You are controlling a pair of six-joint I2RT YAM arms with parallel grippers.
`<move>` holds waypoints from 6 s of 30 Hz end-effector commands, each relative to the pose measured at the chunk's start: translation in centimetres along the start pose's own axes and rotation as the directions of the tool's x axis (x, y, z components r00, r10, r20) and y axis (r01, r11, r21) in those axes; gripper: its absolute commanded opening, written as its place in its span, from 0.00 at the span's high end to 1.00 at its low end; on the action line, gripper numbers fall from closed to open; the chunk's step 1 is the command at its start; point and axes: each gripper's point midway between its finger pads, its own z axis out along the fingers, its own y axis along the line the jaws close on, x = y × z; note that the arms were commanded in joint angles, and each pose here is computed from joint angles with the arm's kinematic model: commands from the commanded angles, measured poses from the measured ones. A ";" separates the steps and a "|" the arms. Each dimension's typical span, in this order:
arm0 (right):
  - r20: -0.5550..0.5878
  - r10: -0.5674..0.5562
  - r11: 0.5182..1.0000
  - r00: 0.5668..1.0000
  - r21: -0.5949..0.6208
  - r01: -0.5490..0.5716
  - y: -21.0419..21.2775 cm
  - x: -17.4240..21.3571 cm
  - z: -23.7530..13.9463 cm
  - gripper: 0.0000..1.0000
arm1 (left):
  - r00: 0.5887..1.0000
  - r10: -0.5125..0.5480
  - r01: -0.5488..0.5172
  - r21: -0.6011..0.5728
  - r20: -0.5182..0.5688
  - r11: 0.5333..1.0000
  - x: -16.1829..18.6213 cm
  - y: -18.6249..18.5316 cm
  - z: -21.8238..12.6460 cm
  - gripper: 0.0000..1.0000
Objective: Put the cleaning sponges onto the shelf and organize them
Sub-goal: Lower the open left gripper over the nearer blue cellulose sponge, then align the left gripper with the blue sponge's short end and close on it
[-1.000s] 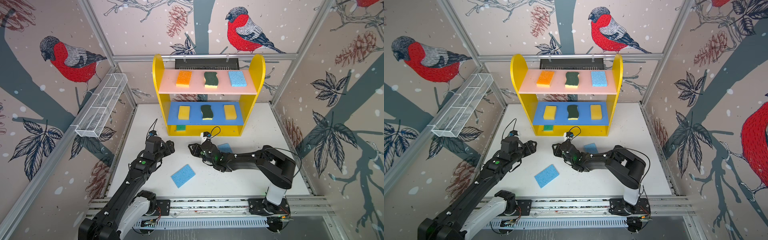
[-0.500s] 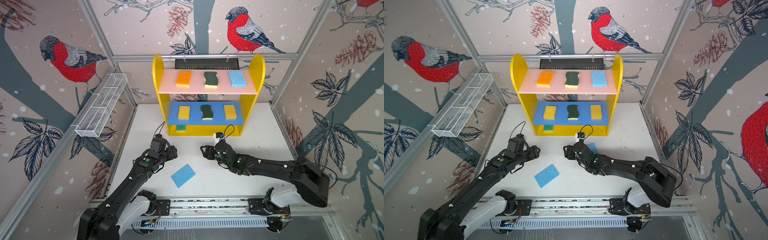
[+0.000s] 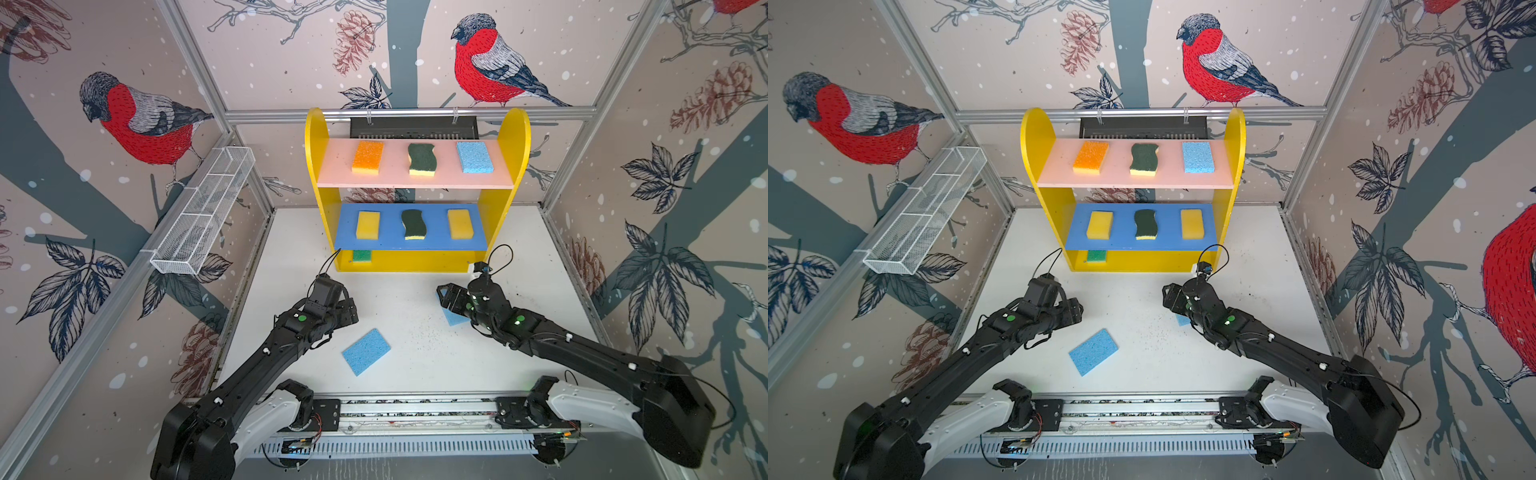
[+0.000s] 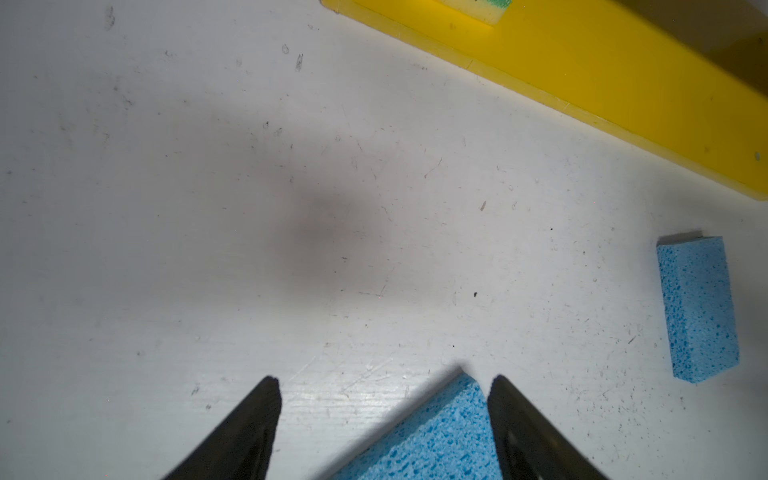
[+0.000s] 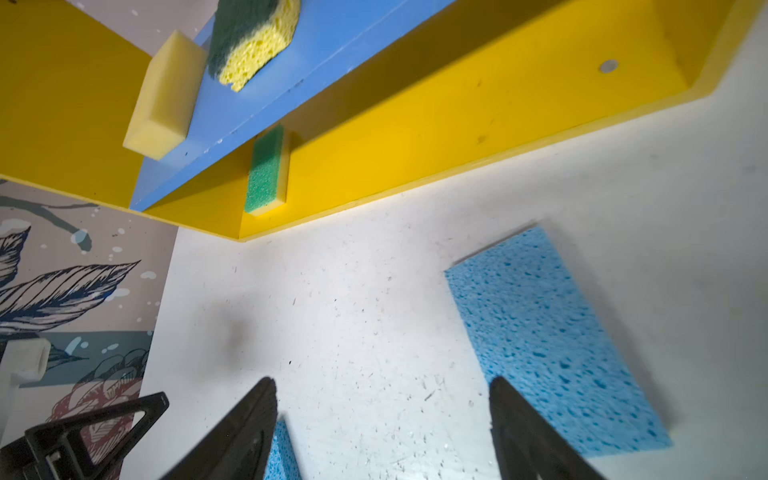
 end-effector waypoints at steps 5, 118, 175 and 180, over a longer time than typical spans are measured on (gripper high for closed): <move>0.015 0.011 0.999 1.000 0.041 -0.012 -2.6 -0.8 -1.3 0.17 | 0.995 0.035 -0.042 -0.075 -0.097 0.996 2.3 -0.3 0.2 0.20; -0.014 0.059 0.998 0.998 -0.019 -0.059 -6.5 -2.1 -4.5 0.13 | 0.958 0.278 -0.255 0.235 -0.073 0.938 5.8 -9.6 5.5 0.16; 0.005 0.031 0.999 0.999 -0.020 -0.031 -6.7 -1.7 -5.6 0.11 | 0.873 0.451 -0.437 0.114 -0.185 0.892 13.2 -13.6 6.7 0.04; 0.002 0.030 0.999 1.000 -0.017 -0.030 -6.9 -1.5 -5.6 0.11 | 0.867 0.459 -0.459 0.045 -0.192 0.887 13.2 -12.7 7.5 0.05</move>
